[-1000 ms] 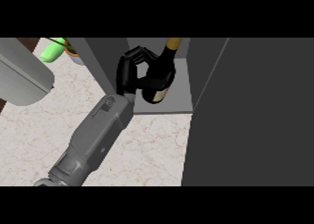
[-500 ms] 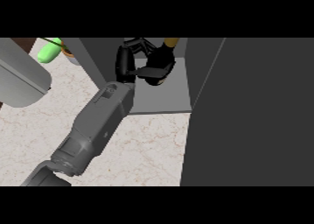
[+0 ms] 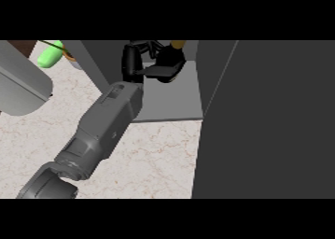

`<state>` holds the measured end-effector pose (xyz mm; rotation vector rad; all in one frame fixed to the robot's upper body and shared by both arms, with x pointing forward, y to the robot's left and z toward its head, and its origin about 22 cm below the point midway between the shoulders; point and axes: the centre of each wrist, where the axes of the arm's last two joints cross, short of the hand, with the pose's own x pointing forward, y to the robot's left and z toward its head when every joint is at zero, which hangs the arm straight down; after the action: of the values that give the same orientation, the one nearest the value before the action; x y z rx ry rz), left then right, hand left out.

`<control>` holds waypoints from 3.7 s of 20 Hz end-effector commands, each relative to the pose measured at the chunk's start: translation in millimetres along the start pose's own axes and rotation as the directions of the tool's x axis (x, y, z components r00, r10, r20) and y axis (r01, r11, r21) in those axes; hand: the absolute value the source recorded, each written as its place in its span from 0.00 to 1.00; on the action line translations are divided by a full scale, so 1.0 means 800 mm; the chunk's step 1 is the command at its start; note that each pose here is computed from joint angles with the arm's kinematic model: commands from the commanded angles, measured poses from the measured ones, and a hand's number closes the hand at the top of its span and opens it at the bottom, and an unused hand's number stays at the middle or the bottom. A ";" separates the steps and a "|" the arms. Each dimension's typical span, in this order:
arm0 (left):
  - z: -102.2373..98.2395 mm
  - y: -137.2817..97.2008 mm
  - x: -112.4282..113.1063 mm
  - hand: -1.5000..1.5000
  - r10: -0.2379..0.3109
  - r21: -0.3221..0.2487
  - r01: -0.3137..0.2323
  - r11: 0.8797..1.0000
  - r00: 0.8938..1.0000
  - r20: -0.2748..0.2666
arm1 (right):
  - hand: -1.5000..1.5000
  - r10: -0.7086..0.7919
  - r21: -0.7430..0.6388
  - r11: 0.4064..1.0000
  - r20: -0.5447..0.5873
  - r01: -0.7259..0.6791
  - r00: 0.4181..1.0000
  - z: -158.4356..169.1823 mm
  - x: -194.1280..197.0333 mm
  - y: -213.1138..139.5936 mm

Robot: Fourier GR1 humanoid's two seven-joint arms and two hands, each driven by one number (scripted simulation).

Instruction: Pick up the wine, place it into the cabinet and close the cabinet

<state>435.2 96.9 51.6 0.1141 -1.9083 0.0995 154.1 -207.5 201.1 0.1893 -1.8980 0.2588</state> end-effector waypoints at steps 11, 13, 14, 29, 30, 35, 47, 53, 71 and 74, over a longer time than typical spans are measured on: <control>0.001 0.026 -0.018 1.00 0.135 0.089 -0.128 0.988 0.987 -0.084 | 0.00 -0.048 0.022 0.999 0.031 0.047 0.998 0.028 0.014 0.007; 0.011 0.014 -0.024 1.00 0.096 0.087 -0.090 0.992 0.993 -0.064 | 0.00 -0.046 0.045 0.998 0.045 0.044 0.998 0.010 0.007 0.008; 0.010 0.037 -0.031 1.00 0.093 0.079 -0.086 0.993 0.992 -0.086 | 0.00 -0.043 0.043 0.998 0.047 0.041 0.998 0.017 0.007 0.000; 0.021 0.030 -0.039 0.00 -0.056 0.075 0.063 0.995 0.994 -0.092 | 0.00 -0.028 0.049 0.998 0.049 0.025 0.998 0.011 0.008 0.006; 0.025 0.022 -0.040 0.00 -0.070 0.092 0.080 0.993 0.992 -0.107 | 0.00 -0.027 0.027 0.999 0.043 0.026 0.999 -0.007 -0.008 0.002; 0.020 0.015 -0.033 0.00 -0.120 0.086 0.128 0.988 0.988 -0.097 | 0.00 -0.032 0.058 0.998 0.050 0.030 0.998 -0.003 0.001 0.007; 0.029 0.033 -0.047 0.00 -0.083 0.106 0.089 0.990 0.994 -0.065 | 0.00 -0.039 0.067 0.997 0.054 0.036 0.998 0.004 -0.002 0.004; 0.046 0.050 -0.066 0.00 -0.026 0.042 0.027 0.999 0.999 -0.033 | 0.00 -0.035 0.056 0.998 0.049 0.032 0.998 0.004 -0.002 0.009; 0.050 0.036 -0.065 0.00 0.135 0.008 -0.134 0.991 0.990 -0.050 | 0.00 -0.059 0.084 0.995 0.044 0.056 0.997 -0.001 0.005 0.023; 0.056 0.039 -0.070 0.00 0.143 0.010 -0.143 0.990 0.988 -0.048 | 0.00 -0.058 0.069 0.996 0.034 0.056 0.998 0.012 -0.001 0.006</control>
<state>418.2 113.9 2.8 -0.0215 -1.9003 0.1355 154.1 -196.5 199.2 0.2564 -1.9117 0.2867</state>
